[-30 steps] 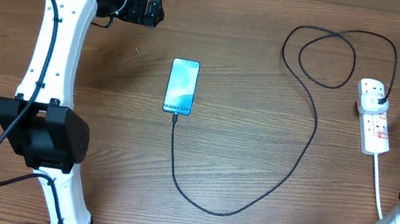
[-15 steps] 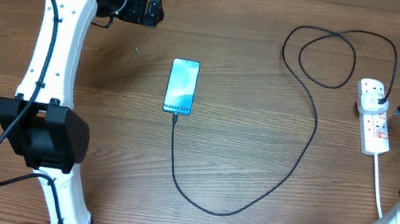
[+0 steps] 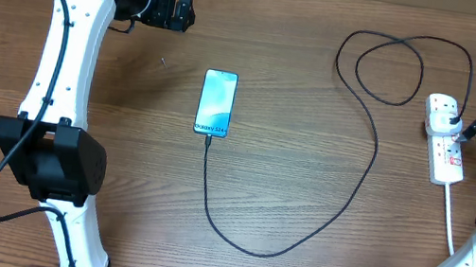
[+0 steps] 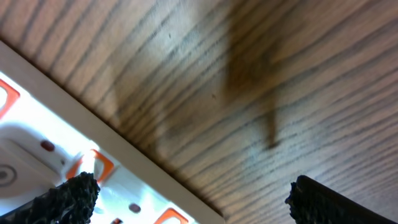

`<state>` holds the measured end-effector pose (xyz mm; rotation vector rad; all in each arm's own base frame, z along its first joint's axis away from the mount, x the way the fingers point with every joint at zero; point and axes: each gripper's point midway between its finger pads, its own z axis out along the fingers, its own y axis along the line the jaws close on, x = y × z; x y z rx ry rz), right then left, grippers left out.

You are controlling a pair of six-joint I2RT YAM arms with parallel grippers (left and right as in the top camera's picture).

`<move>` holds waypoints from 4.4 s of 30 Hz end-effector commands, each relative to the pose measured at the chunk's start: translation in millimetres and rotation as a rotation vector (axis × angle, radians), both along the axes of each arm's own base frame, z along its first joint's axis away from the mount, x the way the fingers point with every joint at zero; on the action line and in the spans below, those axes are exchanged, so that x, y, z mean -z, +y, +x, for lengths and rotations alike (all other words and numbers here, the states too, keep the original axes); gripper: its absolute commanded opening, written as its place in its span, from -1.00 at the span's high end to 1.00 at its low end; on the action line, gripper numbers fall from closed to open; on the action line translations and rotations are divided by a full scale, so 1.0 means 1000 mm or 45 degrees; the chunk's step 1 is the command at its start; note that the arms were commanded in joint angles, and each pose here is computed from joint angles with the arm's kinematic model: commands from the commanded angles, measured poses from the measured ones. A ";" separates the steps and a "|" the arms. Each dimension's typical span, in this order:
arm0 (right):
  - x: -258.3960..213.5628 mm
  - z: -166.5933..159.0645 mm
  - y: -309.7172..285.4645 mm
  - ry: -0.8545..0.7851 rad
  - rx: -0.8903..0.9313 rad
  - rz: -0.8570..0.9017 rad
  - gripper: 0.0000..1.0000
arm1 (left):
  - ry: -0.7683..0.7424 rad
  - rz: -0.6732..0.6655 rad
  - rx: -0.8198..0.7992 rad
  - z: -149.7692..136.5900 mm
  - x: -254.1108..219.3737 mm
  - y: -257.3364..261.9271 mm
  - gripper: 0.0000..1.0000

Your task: Plug charger to phone and switch on socket

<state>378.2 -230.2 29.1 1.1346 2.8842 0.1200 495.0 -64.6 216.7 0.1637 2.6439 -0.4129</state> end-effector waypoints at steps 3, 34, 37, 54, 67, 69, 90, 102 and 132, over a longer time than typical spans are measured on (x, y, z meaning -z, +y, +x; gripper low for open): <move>0.006 0.004 0.005 -0.028 0.031 0.022 -0.99 | 0.018 0.004 -0.006 0.000 0.005 -0.001 -0.99; 0.012 -0.001 0.028 -0.038 -0.008 0.171 -1.00 | 0.018 0.004 -0.006 0.000 0.005 -0.001 -0.99; -0.003 0.000 0.022 -0.057 0.052 0.159 -1.00 | 0.018 0.004 -0.006 0.000 0.005 -0.001 -1.00; -0.229 -0.081 0.049 -0.420 0.198 -0.162 -1.00 | 0.018 0.004 -0.006 0.000 0.005 -0.001 -1.00; -0.259 -0.147 0.199 -0.779 -0.258 -0.161 -1.00 | 0.018 0.004 -0.006 0.000 0.005 -0.001 -1.00; -0.255 -0.161 0.211 -0.820 -0.275 -0.150 -1.00 | 0.018 0.004 -0.006 0.000 0.005 -0.001 -1.00; -0.223 -0.228 0.257 -0.722 -0.335 0.107 -1.00 | 0.018 0.004 -0.006 0.000 0.005 -0.001 -1.00; -0.223 -0.227 0.253 -0.728 -0.425 0.046 -1.00 | 0.018 0.004 -0.006 0.000 0.005 -0.001 -1.00; -0.226 -0.207 0.289 -1.357 -0.858 -0.063 -1.00 | 0.018 0.004 -0.006 0.000 0.005 -0.001 -0.99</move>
